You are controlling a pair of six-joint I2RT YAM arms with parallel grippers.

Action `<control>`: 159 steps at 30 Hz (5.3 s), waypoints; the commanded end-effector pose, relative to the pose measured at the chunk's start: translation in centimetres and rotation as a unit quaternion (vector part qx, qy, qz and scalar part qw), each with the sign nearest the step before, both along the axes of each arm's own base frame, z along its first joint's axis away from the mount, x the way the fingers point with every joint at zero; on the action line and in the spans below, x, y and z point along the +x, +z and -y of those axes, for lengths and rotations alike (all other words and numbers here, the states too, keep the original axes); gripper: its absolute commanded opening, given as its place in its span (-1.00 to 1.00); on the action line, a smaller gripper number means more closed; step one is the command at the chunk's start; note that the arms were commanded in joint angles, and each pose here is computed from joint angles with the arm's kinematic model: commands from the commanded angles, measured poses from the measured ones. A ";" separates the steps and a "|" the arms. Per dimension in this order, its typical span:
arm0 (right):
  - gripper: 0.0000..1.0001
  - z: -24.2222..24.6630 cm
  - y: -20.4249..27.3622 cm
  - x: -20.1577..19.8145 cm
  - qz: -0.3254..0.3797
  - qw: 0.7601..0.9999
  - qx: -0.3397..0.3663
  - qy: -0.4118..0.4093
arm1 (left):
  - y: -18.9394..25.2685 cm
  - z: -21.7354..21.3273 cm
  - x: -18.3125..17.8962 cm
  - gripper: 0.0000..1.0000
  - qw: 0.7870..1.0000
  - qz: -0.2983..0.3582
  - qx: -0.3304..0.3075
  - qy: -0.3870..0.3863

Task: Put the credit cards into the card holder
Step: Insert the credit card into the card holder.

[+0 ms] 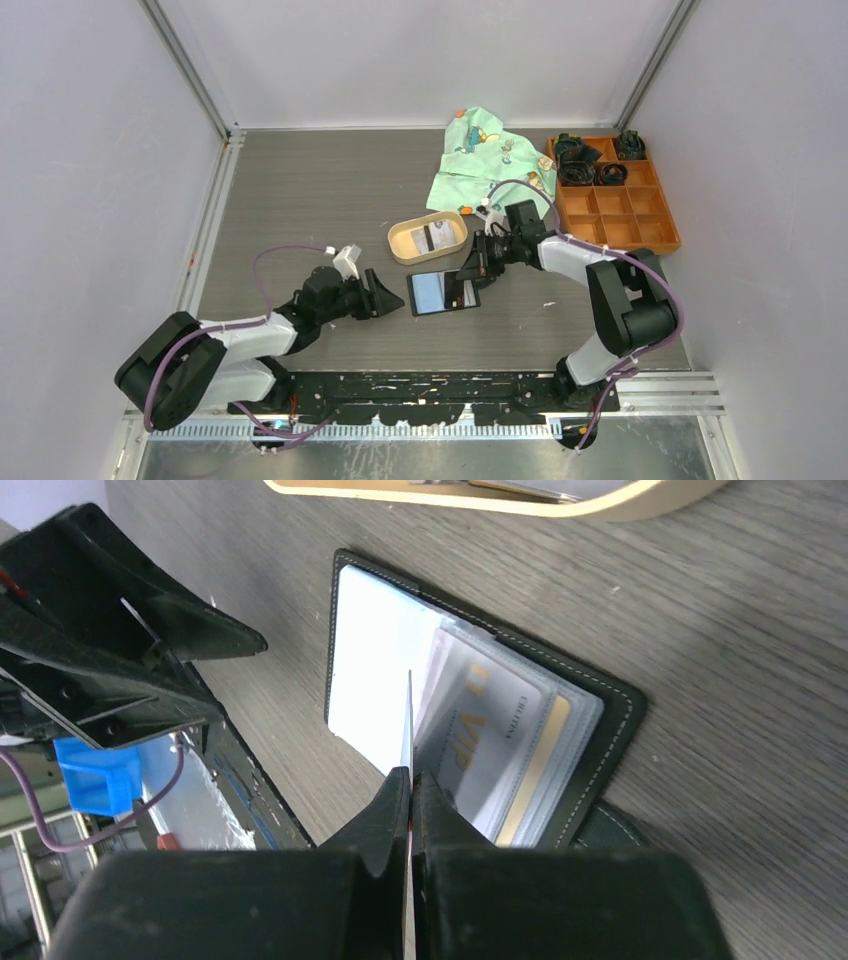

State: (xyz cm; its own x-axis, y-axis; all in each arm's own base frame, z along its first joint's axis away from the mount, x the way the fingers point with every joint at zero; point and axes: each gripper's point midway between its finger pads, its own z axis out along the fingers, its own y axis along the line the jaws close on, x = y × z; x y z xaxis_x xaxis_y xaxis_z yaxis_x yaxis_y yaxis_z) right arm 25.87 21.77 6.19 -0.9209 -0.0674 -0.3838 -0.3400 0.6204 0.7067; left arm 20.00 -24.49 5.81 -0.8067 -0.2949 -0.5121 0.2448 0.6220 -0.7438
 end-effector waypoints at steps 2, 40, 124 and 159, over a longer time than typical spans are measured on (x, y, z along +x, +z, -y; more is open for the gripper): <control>-0.98 0.5 0.8 2.4 0.020 0.998 0.021 -0.048 | 1.4 1.5 1.4 0.06 1.000 0.020 -0.011 0.003; -0.98 -0.5 -1.7 1.8 -0.057 0.995 0.059 -0.050 | -1.9 3.1 2.1 -0.11 0.997 -0.037 0.071 -0.010; -0.85 -3.6 -3.2 1.8 -0.105 0.991 0.072 0.028 | -1.0 3.3 2.1 -0.32 0.994 -0.043 0.099 -0.026; -0.29 -3.8 -1.7 1.5 -0.044 0.997 -0.006 0.066 | 0.0 3.1 1.9 -0.32 0.995 -0.037 0.088 -0.021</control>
